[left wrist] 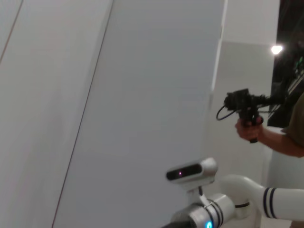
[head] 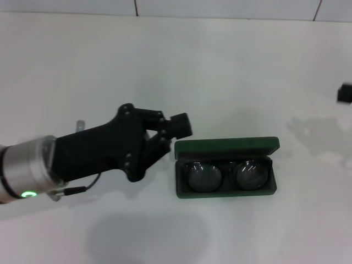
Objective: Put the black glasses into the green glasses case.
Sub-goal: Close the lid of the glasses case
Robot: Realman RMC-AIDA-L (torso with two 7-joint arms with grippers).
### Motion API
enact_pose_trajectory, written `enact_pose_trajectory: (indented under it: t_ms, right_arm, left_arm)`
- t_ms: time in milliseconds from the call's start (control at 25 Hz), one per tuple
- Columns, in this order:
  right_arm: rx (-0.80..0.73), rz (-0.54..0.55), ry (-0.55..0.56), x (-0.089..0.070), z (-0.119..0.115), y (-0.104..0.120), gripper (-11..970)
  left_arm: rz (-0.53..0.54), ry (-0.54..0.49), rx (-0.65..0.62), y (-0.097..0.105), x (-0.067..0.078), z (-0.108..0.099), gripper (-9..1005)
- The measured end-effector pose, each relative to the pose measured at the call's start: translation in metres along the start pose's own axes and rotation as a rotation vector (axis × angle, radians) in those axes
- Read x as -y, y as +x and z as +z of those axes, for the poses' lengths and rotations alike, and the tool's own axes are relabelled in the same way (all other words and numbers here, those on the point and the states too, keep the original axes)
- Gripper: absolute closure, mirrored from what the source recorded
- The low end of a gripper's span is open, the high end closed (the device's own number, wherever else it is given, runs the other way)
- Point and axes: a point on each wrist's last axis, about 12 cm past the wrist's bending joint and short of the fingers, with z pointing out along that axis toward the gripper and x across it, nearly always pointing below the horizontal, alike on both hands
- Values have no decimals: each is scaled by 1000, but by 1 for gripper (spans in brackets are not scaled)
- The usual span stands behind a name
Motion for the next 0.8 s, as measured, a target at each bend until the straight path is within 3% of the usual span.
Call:
enact_pose_trajectory:
  t_ms: [200, 360, 520, 680, 800]
  right_arm:
    - [87, -3, 39, 10, -9, 7, 818]
    - [93, -9, 43, 12, -7, 14, 819]
    - [98, -11, 32, 11, -5, 19, 818]
    - [116, -10, 25, 10, -5, 24, 818]
    - [130, -5, 27, 10, -6, 28, 818]
  left_arm:
    - [4, -16, -60, -3, -14, 16, 965]
    - [33, -35, -176, -23, -30, 30, 964]
    - [51, -40, -378, -48, -41, 50, 964]
    - [89, -63, -565, -73, -39, 65, 965]
    - [134, -71, -638, -88, -26, 73, 965]
